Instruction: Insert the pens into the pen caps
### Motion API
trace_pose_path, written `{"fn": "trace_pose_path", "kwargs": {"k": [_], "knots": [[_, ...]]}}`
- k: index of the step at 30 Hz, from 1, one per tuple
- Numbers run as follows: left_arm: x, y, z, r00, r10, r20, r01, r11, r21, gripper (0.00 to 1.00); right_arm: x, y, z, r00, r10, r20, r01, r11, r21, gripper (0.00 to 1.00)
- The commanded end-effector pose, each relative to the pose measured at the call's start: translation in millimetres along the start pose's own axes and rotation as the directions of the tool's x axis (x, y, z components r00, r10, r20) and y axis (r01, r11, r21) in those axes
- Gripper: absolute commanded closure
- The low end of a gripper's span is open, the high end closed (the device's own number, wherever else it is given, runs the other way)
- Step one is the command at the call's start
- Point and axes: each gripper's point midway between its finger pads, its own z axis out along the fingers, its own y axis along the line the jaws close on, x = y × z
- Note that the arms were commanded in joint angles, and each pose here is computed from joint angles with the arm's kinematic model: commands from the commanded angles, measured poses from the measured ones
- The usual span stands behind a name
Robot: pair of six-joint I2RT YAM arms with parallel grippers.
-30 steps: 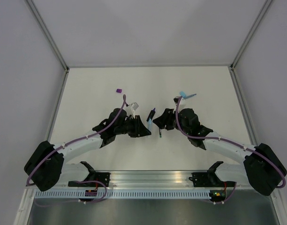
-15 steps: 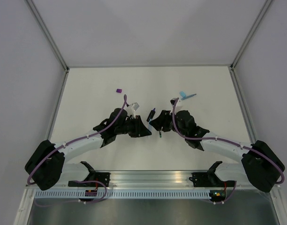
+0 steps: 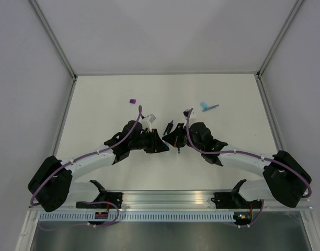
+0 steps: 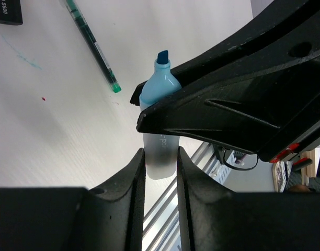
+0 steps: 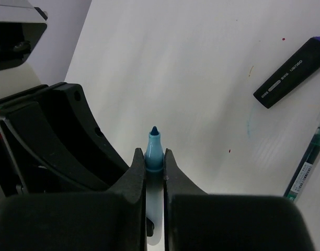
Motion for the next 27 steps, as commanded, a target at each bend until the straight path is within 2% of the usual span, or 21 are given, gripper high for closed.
{"fn": "trace_pose_path", "kwargs": {"k": [1,2,4,5,6,8,9,14,17,20,21,23,24,27], "knots": [[-21.3,-24.1,-1.8,0.996,0.076,0.05,-0.079,0.995,0.068,0.98,-11.6,13.0,-0.9,0.999,-0.008,0.031,0.01,0.999,-0.047,1.0],[-18.5,-27.7,-3.0,0.991,0.128,0.033,-0.13,0.987,0.094,0.95,-15.9,17.6,-3.8,0.999,-0.018,0.048,0.021,0.998,-0.065,1.0],[-7.1,-45.9,-8.8,0.983,0.181,0.001,-0.177,0.958,0.224,0.69,-19.6,25.3,-13.7,0.997,-0.031,0.07,0.039,0.994,-0.102,1.0],[-5.6,-57.1,-15.0,0.979,0.202,0.022,-0.2,0.936,0.289,0.59,-25.8,32.7,-17.9,0.994,-0.047,0.099,0.06,0.989,-0.133,1.0],[1.1,-70.1,-22.9,0.974,0.226,0.022,-0.218,0.902,0.372,0.42,-27.4,36.0,-22.5,0.992,-0.053,0.113,0.07,0.986,-0.151,1.0],[1.9,-84.1,-33.5,0.964,0.256,0.071,-0.261,0.856,0.447,0.19,-36.5,47.6,-37.9,0.984,-0.063,0.166,0.096,0.975,-0.199,1.0],[1.9,-92.2,-41.9,0.956,0.279,0.087,-0.286,0.831,0.476,0.01,-39.1,52.0,-43.4,0.98,-0.074,0.185,0.114,0.97,-0.217,1.0],[-0.5,-109.1,-61.3,0.931,0.334,0.149,-0.362,0.778,0.513,0.0,-54.3,82.9,-83.3,0.949,-0.049,0.311,0.168,0.914,-0.369,1.0],[-2.3,-121.8,-72.6,0.912,0.358,0.2,-0.407,0.728,0.552,0.0,-58.4,93.4,-100.1,0.935,-0.026,0.355,0.187,0.884,-0.428,1.0],[3.9,-131.2,-79.8,0.912,0.36,0.197,-0.401,0.677,0.617,0.01,-58.5,97.0,-106.3,0.931,-0.011,0.364,0.186,0.872,-0.452,1.0],[2.8,-139.8,-85.3,0.899,0.372,0.231,-0.428,0.631,0.647,0.06,-58.2,99.2,-107.8,0.932,-0.007,0.363,0.187,0.865,-0.465,1.0],[2.6,-142.2,-82.8,0.912,0.354,0.206,-0.395,0.629,0.669,0.13,-57.2,105.3,-112.4,0.932,0.011,0.362,0.186,0.844,-0.503,1.0],[0.9,-146.3,-83.2,0.909,0.359,0.21,-0.4,0.614,0.68,0.15,-55.2,105.6,-113.6,0.933,0.016,0.36,0.184,0.838,-0.514,1.0],[2.5,-144.5,-74.4,0.917,0.357,0.176,-0.375,0.625,0.684,0.2,-57.1,111.9,-121.2,0.927,0.03,0.373,0.193,0.816,-0.545,1.0]]}}
